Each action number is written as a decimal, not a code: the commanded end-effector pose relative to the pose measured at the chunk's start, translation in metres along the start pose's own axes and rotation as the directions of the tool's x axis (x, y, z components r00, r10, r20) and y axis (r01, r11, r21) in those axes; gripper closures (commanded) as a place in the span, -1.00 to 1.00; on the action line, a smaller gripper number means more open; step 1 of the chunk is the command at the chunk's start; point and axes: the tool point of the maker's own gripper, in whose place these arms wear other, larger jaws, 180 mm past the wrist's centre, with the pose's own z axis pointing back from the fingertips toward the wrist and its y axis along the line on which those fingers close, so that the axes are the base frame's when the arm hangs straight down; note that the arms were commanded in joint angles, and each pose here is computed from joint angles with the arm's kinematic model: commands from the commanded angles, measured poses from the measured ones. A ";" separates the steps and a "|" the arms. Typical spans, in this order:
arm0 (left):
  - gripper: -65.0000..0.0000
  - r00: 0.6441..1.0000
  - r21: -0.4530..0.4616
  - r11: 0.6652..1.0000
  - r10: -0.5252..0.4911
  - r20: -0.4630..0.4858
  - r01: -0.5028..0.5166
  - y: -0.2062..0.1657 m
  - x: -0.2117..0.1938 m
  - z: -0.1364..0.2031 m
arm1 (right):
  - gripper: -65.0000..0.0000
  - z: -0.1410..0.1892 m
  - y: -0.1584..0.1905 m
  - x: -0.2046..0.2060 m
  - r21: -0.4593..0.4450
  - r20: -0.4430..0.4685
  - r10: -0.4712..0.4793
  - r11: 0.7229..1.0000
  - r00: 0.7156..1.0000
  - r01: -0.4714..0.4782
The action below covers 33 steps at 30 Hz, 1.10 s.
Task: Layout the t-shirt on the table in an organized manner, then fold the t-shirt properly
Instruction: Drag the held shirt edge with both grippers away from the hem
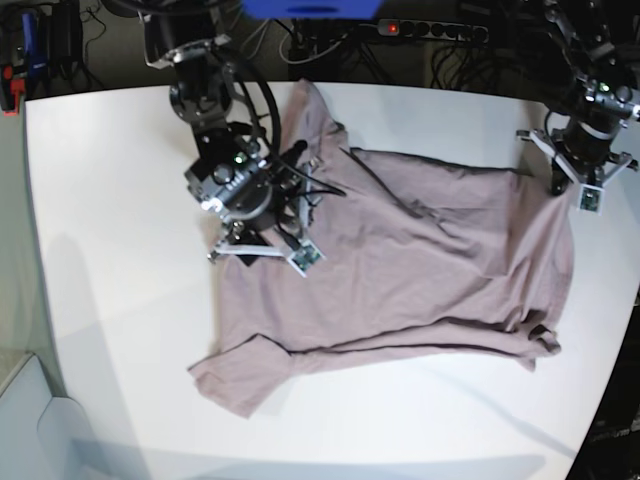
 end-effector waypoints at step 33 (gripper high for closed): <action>0.99 0.999 0.019 1.000 -0.002 0.051 0.001 0.009 0.013 0.003 | 1.00 0.062 -0.042 -0.038 -0.159 0.024 -0.009 0.987 1.000 0.012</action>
